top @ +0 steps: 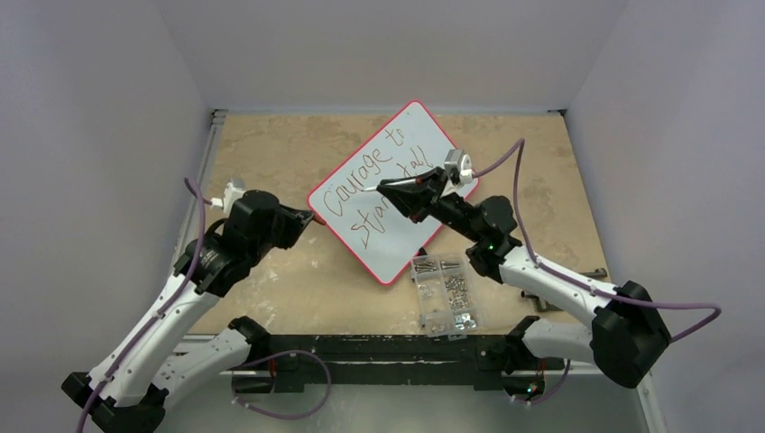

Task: Write a sentence on the whiteboard
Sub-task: Insert the whiteboard marker without the cap into the pen cap.

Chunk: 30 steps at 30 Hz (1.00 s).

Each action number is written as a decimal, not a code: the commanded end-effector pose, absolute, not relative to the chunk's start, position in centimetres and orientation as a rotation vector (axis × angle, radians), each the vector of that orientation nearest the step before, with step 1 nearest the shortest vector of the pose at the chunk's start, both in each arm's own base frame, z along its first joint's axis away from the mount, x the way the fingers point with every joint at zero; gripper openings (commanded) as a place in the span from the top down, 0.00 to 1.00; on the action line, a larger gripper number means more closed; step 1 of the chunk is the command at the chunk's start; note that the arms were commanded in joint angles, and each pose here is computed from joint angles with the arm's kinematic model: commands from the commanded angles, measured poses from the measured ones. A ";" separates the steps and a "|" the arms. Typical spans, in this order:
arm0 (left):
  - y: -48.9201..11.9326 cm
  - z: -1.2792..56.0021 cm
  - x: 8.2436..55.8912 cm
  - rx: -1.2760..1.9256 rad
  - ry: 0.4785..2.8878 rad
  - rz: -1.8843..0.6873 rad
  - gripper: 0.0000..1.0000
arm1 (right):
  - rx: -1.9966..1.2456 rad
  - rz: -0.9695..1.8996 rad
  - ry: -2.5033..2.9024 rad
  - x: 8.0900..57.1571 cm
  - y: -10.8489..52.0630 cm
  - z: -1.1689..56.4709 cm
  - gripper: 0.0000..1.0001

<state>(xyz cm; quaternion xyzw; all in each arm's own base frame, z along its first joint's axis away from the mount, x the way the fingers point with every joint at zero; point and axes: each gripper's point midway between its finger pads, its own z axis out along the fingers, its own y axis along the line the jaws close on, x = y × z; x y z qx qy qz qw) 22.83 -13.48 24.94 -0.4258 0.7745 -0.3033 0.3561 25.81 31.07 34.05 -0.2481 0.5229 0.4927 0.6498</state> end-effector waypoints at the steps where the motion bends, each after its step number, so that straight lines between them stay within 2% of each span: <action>1: -14.2 29.2 24.9 -1.133 1.911 -0.887 1.00 | -0.530 1.053 0.914 24.3 30.3 38.1 1.00; 15: -16.7 31.5 26.9 -1.301 1.938 -1.171 1.00 | -0.623 0.957 0.720 21.8 32.9 37.6 1.00; 30: -17.0 31.8 26.6 -1.356 1.908 -1.243 1.00 | -0.607 0.898 0.744 22.9 34.6 36.2 1.00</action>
